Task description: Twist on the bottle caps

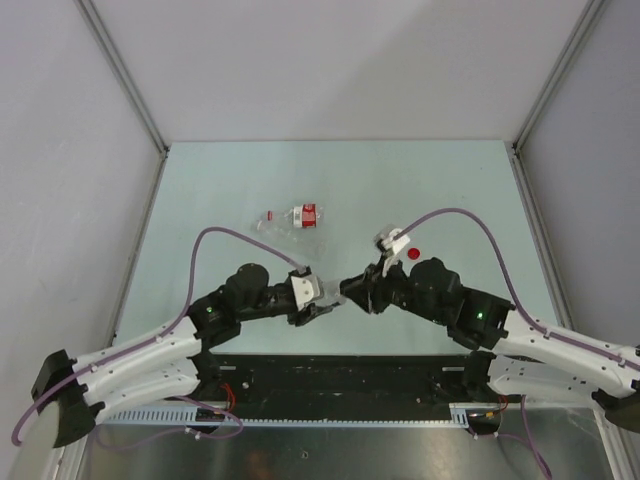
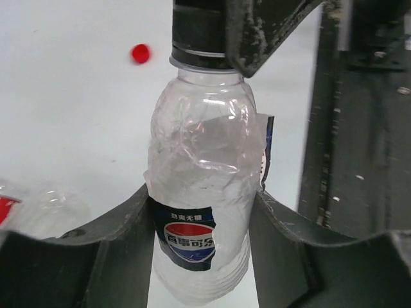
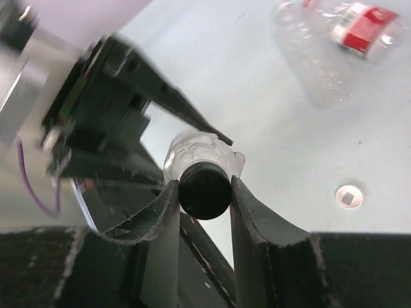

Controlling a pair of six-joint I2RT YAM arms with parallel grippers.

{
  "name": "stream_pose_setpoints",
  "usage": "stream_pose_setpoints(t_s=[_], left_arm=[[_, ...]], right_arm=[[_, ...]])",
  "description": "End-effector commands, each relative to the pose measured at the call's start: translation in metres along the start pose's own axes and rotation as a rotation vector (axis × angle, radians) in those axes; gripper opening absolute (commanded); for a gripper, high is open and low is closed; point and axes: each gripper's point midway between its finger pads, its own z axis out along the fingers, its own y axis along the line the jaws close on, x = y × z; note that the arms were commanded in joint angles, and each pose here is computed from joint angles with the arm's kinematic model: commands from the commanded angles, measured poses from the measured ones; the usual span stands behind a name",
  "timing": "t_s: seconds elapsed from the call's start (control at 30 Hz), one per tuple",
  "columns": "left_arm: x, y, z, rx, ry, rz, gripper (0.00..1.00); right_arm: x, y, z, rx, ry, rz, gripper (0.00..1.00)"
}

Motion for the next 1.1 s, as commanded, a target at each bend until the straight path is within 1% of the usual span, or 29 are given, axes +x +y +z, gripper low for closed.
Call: stream_pose_setpoints(t_s=[0.0, 0.13, 0.23, 0.3, 0.4, 0.6, 0.7, 0.8, 0.83, 0.87, 0.9, 0.93, 0.97, 1.0, 1.03, 1.07], left_arm=[[-0.084, 0.065, 0.002, -0.32, -0.204, 0.06, 0.0], [-0.09, 0.079, 0.013, -0.434, -0.232, 0.017, 0.0], [-0.094, 0.075, 0.021, -0.472, -0.261, -0.003, 0.0], [-0.095, 0.076, 0.025, -0.527, -0.263, -0.002, 0.0], [-0.093, 0.082, 0.028, -0.622, -0.241, -0.01, 0.0], [-0.082, 0.081, 0.038, -0.686, -0.206, -0.024, 0.0], [-0.077, 0.078, 0.042, -0.688, -0.196, -0.023, 0.0], [-0.073, 0.073, 0.045, -0.665, -0.193, -0.022, 0.0], [-0.072, 0.073, 0.046, -0.661, -0.192, -0.024, 0.04], [-0.071, 0.072, 0.046, -0.661, -0.191, -0.027, 0.11], [-0.069, 0.072, 0.046, -0.66, -0.19, -0.03, 0.24], [-0.068, 0.071, 0.046, -0.657, -0.192, -0.041, 0.42], [-0.068, 0.07, 0.046, -0.651, -0.197, -0.049, 0.63], [-0.068, 0.068, 0.045, -0.644, -0.205, -0.062, 0.79], [-0.069, 0.067, 0.044, -0.636, -0.216, -0.076, 0.9], [-0.07, 0.065, 0.042, -0.629, -0.232, -0.101, 0.95]], right_arm=[[-0.025, -0.05, 0.015, 0.348, -0.209, 0.546, 0.0], [-0.028, -0.09, 0.019, 0.571, -0.361, 0.696, 0.0], [-0.035, -0.12, 0.016, 0.724, -0.499, 0.736, 0.0], [-0.036, -0.134, 0.016, 0.792, -0.547, 0.75, 0.0], [-0.034, -0.149, 0.022, 0.849, -0.555, 0.767, 0.0], [-0.027, -0.167, 0.025, 0.913, -0.543, 0.789, 0.0], [-0.027, -0.174, 0.022, 0.926, -0.535, 0.79, 0.0], [-0.035, -0.173, 0.023, 0.899, -0.53, 0.759, 0.0], [-0.041, -0.171, 0.023, 0.884, -0.53, 0.73, 0.0], [-0.044, -0.17, 0.024, 0.873, -0.52, 0.701, 0.0], [-0.052, -0.168, 0.024, 0.85, -0.53, 0.675, 0.0], [-0.059, -0.167, 0.023, 0.842, -0.532, 0.628, 0.0], [-0.064, -0.167, 0.022, 0.837, -0.536, 0.593, 0.0], [-0.07, -0.167, 0.019, 0.837, -0.533, 0.538, 0.0], [-0.075, -0.169, 0.016, 0.843, -0.531, 0.487, 0.0], [-0.08, -0.172, 0.014, 0.849, -0.53, 0.44, 0.0]])
